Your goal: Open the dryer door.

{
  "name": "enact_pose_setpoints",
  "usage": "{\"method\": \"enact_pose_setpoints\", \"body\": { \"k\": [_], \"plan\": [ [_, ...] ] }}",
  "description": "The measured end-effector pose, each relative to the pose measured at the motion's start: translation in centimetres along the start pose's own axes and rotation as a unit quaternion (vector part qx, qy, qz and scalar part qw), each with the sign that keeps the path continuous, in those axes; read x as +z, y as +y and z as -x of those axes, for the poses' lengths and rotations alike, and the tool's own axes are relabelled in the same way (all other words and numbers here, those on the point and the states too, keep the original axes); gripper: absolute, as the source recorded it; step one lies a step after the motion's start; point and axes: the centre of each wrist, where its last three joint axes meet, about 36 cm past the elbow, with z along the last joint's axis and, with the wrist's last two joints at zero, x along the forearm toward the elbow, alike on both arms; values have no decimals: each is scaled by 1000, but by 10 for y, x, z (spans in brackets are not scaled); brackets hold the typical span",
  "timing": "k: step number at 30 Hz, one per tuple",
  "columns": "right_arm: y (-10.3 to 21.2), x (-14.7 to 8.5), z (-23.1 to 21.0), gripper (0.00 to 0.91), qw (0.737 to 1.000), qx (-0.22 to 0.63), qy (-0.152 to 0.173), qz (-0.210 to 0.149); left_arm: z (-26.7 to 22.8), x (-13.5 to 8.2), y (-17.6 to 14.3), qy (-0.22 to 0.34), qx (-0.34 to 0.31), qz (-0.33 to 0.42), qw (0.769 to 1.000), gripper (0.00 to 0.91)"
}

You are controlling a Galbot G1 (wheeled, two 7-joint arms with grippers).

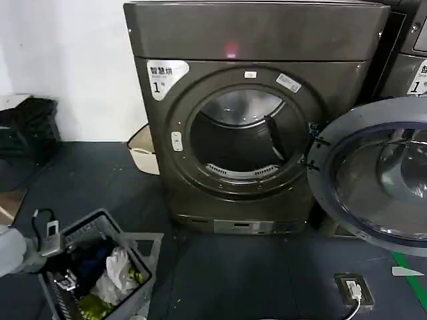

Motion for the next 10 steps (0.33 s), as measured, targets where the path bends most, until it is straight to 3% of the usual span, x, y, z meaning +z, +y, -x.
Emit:
{"method": "enact_pose_setpoints", "body": {
  "k": [10],
  "plan": [
    [-1,3,0,907,1000,2,5,-1,-10,-3,1,6,-1,10,1000,907]
  ]
}}
